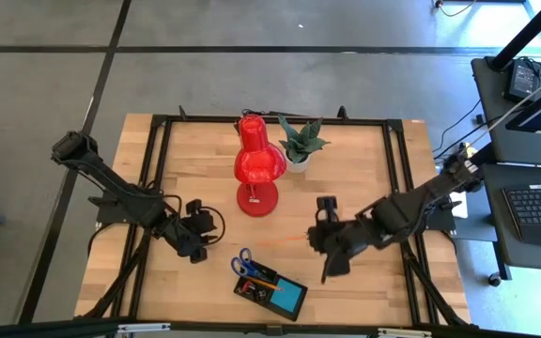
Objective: Pick and place office supplies into organizer
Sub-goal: Put the orange pencil into the black desk organizer
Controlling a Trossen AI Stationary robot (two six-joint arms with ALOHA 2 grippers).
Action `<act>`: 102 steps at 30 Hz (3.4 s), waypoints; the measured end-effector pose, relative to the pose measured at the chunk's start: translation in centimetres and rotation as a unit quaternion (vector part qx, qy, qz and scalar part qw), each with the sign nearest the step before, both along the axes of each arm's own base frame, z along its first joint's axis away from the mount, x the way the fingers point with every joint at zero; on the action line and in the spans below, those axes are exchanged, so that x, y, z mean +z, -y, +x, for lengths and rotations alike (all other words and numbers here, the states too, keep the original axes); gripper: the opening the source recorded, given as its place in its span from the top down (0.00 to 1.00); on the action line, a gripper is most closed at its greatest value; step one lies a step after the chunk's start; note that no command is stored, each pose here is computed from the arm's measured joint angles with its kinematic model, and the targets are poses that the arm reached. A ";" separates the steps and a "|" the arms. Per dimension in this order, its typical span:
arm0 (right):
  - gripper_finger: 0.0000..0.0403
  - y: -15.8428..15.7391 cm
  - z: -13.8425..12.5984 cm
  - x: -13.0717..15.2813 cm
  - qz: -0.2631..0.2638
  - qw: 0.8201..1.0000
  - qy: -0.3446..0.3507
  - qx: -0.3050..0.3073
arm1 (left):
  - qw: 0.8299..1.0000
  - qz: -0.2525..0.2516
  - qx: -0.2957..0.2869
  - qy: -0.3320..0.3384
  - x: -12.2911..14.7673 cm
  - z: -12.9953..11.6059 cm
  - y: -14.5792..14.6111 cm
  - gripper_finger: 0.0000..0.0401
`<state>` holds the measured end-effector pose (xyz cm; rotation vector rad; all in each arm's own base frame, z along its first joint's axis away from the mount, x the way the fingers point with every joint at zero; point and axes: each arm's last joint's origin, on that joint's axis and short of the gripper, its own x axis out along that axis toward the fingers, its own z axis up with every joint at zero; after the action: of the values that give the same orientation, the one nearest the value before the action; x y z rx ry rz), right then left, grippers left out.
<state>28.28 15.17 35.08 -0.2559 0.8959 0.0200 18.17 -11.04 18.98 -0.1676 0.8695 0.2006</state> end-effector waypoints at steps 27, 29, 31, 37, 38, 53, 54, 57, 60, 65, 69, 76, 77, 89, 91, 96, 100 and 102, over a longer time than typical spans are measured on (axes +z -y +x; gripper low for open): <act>0.94 -4.3 4.1 1.8 0.100 0.983 -0.138 -0.073 | 1.000 0.018 0.013 0.014 0.1 0.1 -0.1 0.70; 0.94 -4.4 4.2 1.7 0.113 0.981 -0.143 -0.069 | 1.000 0.019 0.014 0.014 0.1 0.1 -0.1 0.70; 0.94 -4.6 4.4 1.6 0.122 0.980 -0.144 -0.064 | 0.999 0.024 0.017 0.017 0.1 0.1 -0.1 0.70; 0.94 -5.2 5.1 0.8 0.144 0.976 -0.158 -0.052 | 0.999 0.038 0.022 0.013 -0.3 0.3 -0.1 0.70; 0.94 -5.3 5.2 0.6 0.145 0.975 -0.162 -0.051 | 0.999 0.040 0.022 0.010 -0.4 0.3 -0.1 0.70; 0.94 -5.0 7.2 -0.6 0.147 0.977 -0.146 -0.043 | 0.998 0.064 0.013 -0.006 -1.2 0.6 0.1 0.71; 0.94 -5.0 7.3 -0.7 0.145 0.978 -0.147 -0.042 | 0.998 0.064 0.013 -0.006 -1.2 0.6 0.1 0.71; 0.94 -5.3 8.0 -1.8 0.151 0.974 -0.164 -0.038 | 0.998 0.064 0.013 -0.006 -1.2 0.6 0.1 0.71; 0.94 -5.5 8.6 -3.0 0.149 0.972 -0.180 -0.039 | 0.998 0.064 0.013 -0.006 -1.2 0.6 0.1 0.71; 0.94 -5.8 9.6 -4.9 0.141 0.968 -0.201 -0.045 | 0.998 0.064 0.013 -0.006 -1.2 0.6 0.1 0.71; 0.94 -5.9 10.0 -5.8 0.135 0.967 -0.211 -0.045 | 0.998 0.064 0.013 -0.006 -1.2 0.6 0.1 0.71; 0.94 -6.1 10.4 -6.1 0.135 0.970 -0.201 -0.033 | 0.998 0.064 0.013 -0.006 -1.2 0.6 0.1 0.71; 0.94 -6.1 10.5 -6.1 0.136 0.970 -0.198 -0.032 | 0.998 0.064 0.013 -0.006 -1.2 0.6 0.1 0.72; 0.92 -6.3 10.8 -6.3 0.129 0.973 -0.192 -0.009 | 0.998 0.066 0.014 -0.005 -1.2 0.6 0.1 0.72; 0.90 -6.3 10.7 -6.3 0.129 0.973 -0.192 -0.008 | 0.998 0.066 0.014 -0.005 -1.2 0.6 0.1 0.71; 0.82 -6.3 10.7 -6.3 0.126 0.973 -0.194 -0.003 | 0.998 0.066 0.014 -0.005 -1.2 0.6 0.1 0.72; 0.76 -6.3 10.7 -6.3 0.122 0.973 -0.195 0.004 | 0.998 0.066 0.014 -0.005 -1.2 0.6 0.1 0.72; 0.72 -6.3 10.7 -6.3 0.122 0.973 -0.195 0.005 | 0.998 0.066 0.014 -0.005 -1.2 0.6 0.1 0.72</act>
<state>38.97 21.45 28.77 -0.0244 1.2716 0.1935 18.76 -11.14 17.75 -0.0567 0.8614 0.2847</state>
